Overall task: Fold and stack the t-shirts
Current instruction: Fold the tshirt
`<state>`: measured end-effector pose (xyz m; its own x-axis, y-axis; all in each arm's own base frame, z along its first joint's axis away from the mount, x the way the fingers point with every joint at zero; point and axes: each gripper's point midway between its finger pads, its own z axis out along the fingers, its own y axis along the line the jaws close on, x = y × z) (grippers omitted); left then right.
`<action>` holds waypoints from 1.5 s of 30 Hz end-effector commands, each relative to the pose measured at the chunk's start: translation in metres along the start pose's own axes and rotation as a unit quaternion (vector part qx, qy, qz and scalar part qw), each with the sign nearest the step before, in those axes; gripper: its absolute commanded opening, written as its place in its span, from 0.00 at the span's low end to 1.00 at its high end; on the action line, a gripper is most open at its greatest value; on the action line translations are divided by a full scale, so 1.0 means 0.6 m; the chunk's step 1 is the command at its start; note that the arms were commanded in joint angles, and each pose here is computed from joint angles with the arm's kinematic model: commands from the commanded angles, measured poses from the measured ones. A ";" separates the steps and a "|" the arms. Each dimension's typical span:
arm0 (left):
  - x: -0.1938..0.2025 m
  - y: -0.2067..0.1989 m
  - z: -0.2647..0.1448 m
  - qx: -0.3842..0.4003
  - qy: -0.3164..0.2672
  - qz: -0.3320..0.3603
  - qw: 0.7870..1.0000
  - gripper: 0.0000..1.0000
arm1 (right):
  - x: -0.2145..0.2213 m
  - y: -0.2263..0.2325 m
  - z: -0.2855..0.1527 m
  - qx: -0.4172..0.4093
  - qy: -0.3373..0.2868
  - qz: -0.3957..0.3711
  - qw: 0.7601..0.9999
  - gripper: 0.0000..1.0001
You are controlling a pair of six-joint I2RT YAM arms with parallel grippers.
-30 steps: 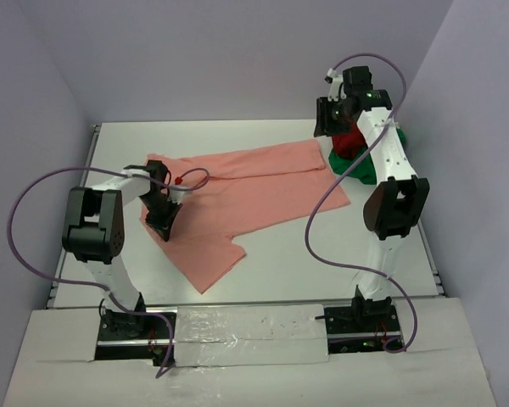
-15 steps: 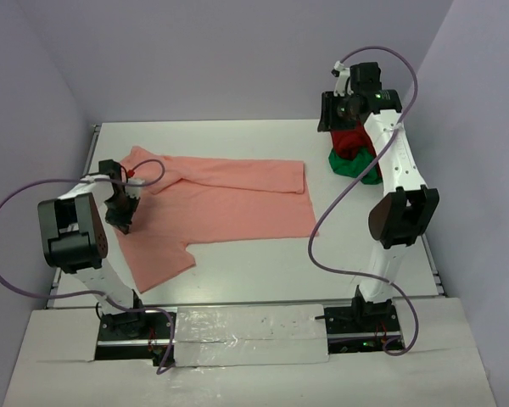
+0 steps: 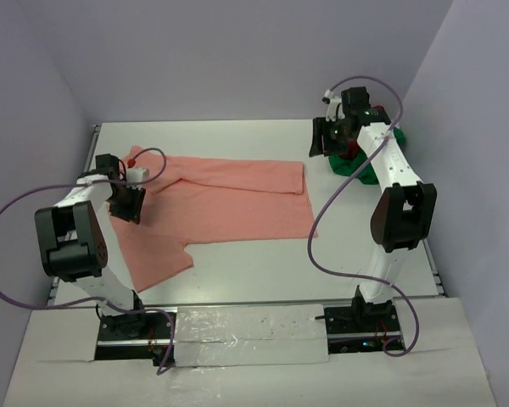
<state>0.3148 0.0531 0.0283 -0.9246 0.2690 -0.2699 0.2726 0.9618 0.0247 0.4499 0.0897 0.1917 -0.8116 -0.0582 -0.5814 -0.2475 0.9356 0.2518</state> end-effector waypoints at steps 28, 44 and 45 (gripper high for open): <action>-0.184 0.103 -0.046 -0.091 -0.221 -0.225 0.945 0.49 | 0.086 0.030 0.054 -0.076 0.011 -0.042 0.996 0.56; -0.246 0.133 -0.012 -0.031 -0.278 -0.297 0.913 0.46 | 0.084 0.046 0.043 -0.101 0.010 -0.043 0.994 0.56; -0.250 0.145 -0.005 -0.032 -0.279 -0.308 0.909 0.45 | 0.085 0.045 0.043 -0.100 0.009 -0.043 0.994 0.56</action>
<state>0.4432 0.0838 0.0545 -0.7048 -0.3085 -0.6388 -0.2524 0.9506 -0.1806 0.4107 0.1169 0.1148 -0.8488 -0.1360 -0.5109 -0.3590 0.8577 0.3681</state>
